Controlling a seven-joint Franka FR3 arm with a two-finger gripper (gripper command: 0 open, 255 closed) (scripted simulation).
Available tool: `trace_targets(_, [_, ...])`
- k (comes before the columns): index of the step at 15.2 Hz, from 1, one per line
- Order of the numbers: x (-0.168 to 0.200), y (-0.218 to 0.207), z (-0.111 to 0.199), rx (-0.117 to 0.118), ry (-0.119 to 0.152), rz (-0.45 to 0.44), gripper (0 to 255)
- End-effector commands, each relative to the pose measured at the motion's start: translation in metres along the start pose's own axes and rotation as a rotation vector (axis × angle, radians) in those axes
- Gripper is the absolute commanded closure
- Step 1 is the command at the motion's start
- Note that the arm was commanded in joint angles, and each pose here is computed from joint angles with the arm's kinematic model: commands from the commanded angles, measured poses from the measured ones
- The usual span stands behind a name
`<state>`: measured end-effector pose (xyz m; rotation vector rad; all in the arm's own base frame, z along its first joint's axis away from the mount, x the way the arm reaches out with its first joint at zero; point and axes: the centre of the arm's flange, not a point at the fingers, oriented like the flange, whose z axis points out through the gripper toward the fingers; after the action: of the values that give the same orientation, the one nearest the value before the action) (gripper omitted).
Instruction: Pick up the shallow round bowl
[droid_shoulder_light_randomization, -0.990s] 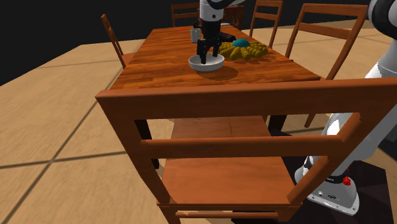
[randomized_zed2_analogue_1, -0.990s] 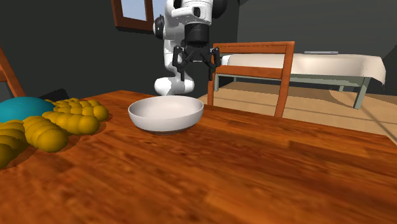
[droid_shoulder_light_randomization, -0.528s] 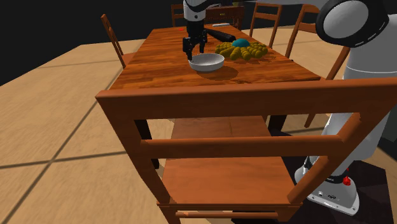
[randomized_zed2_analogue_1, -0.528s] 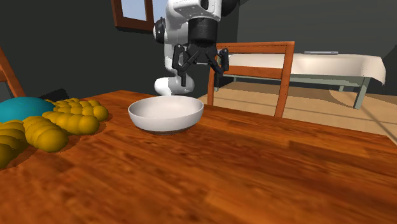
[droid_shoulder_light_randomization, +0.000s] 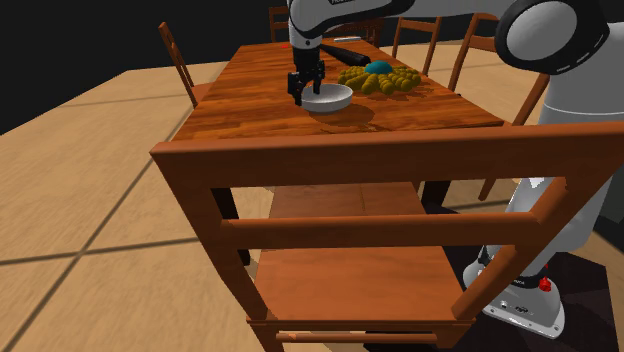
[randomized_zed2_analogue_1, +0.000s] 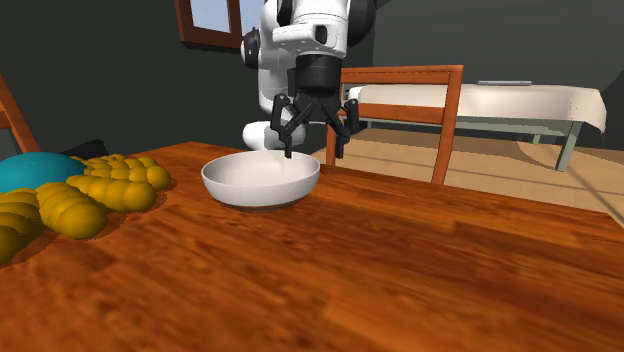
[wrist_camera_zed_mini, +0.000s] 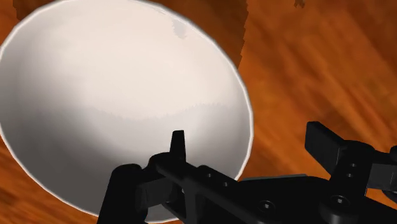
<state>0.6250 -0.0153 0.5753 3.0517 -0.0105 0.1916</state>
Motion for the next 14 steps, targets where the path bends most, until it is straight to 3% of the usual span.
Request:
trace_targets(1, [0.0,-0.002,0.003,0.0,0.001,0.0,0])
trace_targets(2, [-0.001,-0.002,0.003,0.0,0.001,0.0,255])
trace_targets(11, [0.0,-0.002,0.003,0.0,0.001,0.0,255])
trace_targets(14, [0.002,0.0,-0.012,0.0,0.001,0.0,255])
